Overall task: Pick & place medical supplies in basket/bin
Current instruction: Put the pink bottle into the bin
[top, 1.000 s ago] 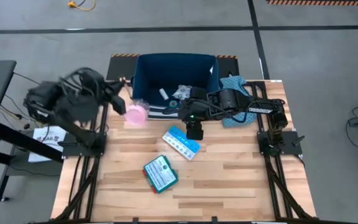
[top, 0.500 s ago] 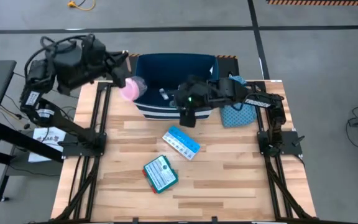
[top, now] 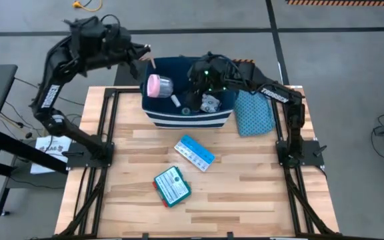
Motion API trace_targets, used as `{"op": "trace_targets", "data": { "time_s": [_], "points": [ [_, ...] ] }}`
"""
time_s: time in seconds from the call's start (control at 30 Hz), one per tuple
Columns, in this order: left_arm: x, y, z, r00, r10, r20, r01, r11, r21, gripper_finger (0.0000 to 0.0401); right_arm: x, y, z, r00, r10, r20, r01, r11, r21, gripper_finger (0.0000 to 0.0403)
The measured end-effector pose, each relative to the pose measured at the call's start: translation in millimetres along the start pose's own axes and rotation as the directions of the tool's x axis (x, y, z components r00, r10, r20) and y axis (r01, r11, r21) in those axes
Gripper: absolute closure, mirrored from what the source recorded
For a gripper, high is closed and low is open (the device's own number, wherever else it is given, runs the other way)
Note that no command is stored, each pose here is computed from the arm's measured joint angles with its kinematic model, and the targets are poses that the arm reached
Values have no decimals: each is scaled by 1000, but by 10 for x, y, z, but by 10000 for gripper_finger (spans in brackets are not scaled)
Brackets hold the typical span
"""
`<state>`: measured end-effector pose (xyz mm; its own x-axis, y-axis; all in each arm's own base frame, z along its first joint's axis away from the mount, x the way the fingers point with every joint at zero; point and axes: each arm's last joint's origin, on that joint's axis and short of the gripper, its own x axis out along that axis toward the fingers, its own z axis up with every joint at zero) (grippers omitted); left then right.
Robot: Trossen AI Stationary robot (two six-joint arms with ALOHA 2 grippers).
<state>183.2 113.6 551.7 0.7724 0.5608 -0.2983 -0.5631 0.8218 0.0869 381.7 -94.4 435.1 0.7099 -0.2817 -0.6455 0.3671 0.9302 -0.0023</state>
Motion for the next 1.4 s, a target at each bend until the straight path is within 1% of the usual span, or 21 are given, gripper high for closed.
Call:
{"op": "trace_targets", "data": {
  "time_s": [0.07, 0.17, 0.37, 0.5, 0.67, 0.8, 0.9, 0.97, 1.07, 1.27, 1.4],
  "points": [
    [90, 58, -14, 1000, -11, -17, 12, 1000, 8, 401, 6, -56, 1, 1000, -12, -3, 12, 1000, 9, 158],
    [302, 118, -41, 998, -23, -50, 24, 999, 23, 401, 14, -143, -4, 999, -30, -15, 30, 999, 21, 158],
    [834, 244, -175, 987, -7, -162, 13, 999, 39, 401, 64, -256, -44, 996, -57, -66, 59, 998, 33, 158],
    [1218, 330, -305, 972, -41, -230, 46, 999, 20, 401, 60, -257, -49, 996, -57, -70, 59, 998, 23, 158],
    [1548, 419, -525, 931, -68, -359, 76, 997, 9, 401, 59, -261, -67, 994, -58, -89, 60, 998, 12, 158],
    [1758, 423, -686, 889, -85, -450, 105, 994, 19, 401, 58, -300, -91, 991, -67, -116, 67, 998, 1, 158],
    [1920, 430, -799, 861, -77, -502, 104, 994, 26, 401, 61, -306, -90, 991, -68, -115, 68, 998, -1, 158],
    [2018, 459, -884, 838, -58, -543, 86, 996, 26, 401, 61, -307, -86, 992, -68, -111, 68, 998, 0, 158],
    [2149, 472, -975, 819, -49, -572, 81, 996, 30, 399, 61, -322, -88, 991, -70, -113, 71, 998, 1, 158],
    [2208, 497, -999, 821, -35, -570, 83, 995, 58, 386, 59, -328, -107, 988, -72, -133, 73, 997, 0, 158],
    [2204, 538, -1003, 821, -27, -570, 81, 994, 71, 367, 59, -326, -110, 988, -72, -137, 72, 997, -1, 158]
  ]
}}
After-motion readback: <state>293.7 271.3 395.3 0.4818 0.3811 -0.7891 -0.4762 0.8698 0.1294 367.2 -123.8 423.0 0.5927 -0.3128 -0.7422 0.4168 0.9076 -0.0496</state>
